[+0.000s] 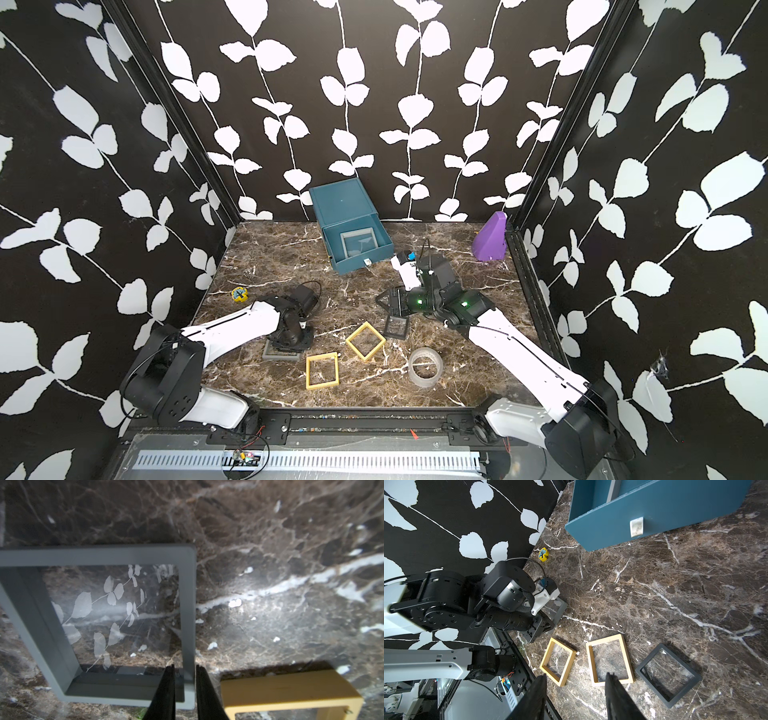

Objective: Place the brooch boxes into the drawer by color
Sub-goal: Pick up the brooch box from the center of the board.

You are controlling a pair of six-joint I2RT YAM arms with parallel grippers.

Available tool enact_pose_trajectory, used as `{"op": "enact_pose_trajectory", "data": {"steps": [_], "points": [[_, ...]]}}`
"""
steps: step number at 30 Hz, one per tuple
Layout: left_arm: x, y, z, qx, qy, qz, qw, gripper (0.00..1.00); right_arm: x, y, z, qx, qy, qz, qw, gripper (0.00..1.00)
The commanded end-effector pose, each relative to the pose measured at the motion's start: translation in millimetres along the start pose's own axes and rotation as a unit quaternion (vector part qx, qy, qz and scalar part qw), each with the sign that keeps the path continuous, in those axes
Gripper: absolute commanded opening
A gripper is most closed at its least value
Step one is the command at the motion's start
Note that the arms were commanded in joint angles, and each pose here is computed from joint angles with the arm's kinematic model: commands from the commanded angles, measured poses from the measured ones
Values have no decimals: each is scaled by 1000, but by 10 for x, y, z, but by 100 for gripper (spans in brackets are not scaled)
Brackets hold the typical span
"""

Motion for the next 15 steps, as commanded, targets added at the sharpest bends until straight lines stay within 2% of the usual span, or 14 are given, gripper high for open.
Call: {"op": "enact_pose_trajectory", "data": {"steps": [1,11,15], "points": [[-22,2,5,-8,1,-6,1000,15,5,32,5,4,-7,-8,1000,48],[-14,7,-3,-3,-2,-14,1000,0,-15,24,-8,-7,-15,-12,1000,47],[118,28,-52,10,-14,-19,1000,0,-8,62,-73,-16,-27,-21,999,46]]}}
Point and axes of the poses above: each gripper's point midway between its finger pads, its own x axis back along the fingers, its own y axis along the line the jaws close on, z = x × y, the point moved 2 cm from there along x, back along the fingers, and after that the axes turned 8 degrees about -x, right-handed, at the moved point
